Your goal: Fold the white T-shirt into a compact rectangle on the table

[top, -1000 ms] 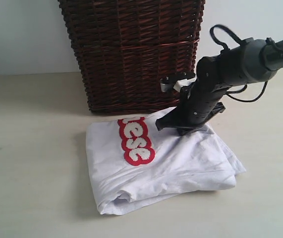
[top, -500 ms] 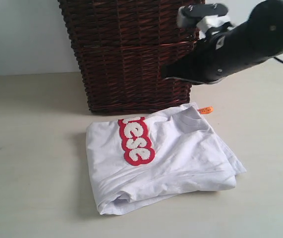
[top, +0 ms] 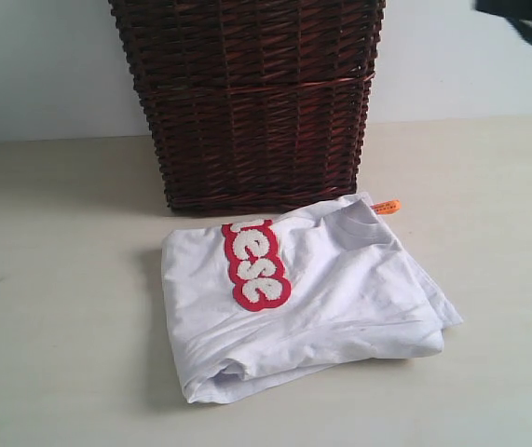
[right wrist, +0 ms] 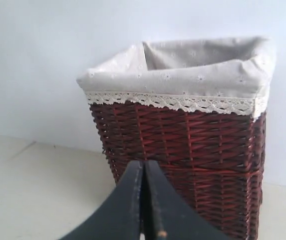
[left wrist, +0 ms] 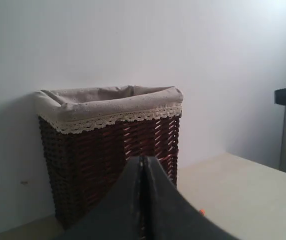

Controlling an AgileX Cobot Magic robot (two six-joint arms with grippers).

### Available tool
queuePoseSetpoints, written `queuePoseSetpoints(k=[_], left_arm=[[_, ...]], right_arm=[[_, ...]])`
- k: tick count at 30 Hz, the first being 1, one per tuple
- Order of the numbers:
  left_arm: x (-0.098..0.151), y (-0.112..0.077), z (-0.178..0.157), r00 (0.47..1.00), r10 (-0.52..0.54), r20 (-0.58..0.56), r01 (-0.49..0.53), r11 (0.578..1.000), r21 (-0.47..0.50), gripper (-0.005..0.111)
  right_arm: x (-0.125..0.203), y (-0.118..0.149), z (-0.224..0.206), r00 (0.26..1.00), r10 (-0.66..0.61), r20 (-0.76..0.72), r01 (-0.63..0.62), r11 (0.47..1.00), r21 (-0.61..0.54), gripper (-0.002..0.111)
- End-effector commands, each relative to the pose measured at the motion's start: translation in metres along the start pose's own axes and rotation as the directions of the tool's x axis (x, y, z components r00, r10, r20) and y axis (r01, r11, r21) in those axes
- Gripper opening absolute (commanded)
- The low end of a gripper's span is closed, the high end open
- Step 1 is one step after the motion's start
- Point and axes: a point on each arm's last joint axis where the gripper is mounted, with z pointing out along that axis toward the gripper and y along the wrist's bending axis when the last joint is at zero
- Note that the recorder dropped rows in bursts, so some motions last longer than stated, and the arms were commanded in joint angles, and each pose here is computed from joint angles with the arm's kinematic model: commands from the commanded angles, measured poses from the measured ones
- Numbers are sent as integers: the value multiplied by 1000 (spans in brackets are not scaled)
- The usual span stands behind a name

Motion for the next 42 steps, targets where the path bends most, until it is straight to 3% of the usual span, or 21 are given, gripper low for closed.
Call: queuePoseSetpoints(k=[1, 10, 11, 22, 25, 29, 36, 42], left_arm=[[3, 0, -1, 1000, 12, -16, -12, 1000, 4, 0], [7, 0, 0, 1000, -3, -23, 3, 1000, 6, 0], [9, 0, 0, 999, 6, -33, -6, 1000, 6, 0], [29, 0, -1, 995, 25, -96, -26, 1000, -7, 0], [29, 2, -8, 995, 42, -90, -47, 997, -55, 0], [26, 6, -20, 998, 54, -32, -59, 980, -188, 0], [40, 12, -31, 987, -119, 104, 148, 928, -341, 0], [65, 19, -31, 980, -167, 108, 198, 870, -452, 0]], right_arm=[[11, -2, -47, 993, -29, 117, 31, 999, -15, 0], [37, -6, -109, 975, -26, 219, 35, 999, -40, 0], [38, -6, -113, 976, 20, 219, -9, 998, -54, 0], [40, -5, -127, 975, 59, 214, -44, 996, -76, 0], [40, -5, -127, 975, 59, 214, -44, 996, -76, 0], [40, -5, -127, 975, 59, 214, -44, 996, -76, 0], [40, -5, -127, 975, 59, 214, -44, 996, -76, 0], [40, -5, -127, 975, 59, 214, -44, 996, -76, 0]])
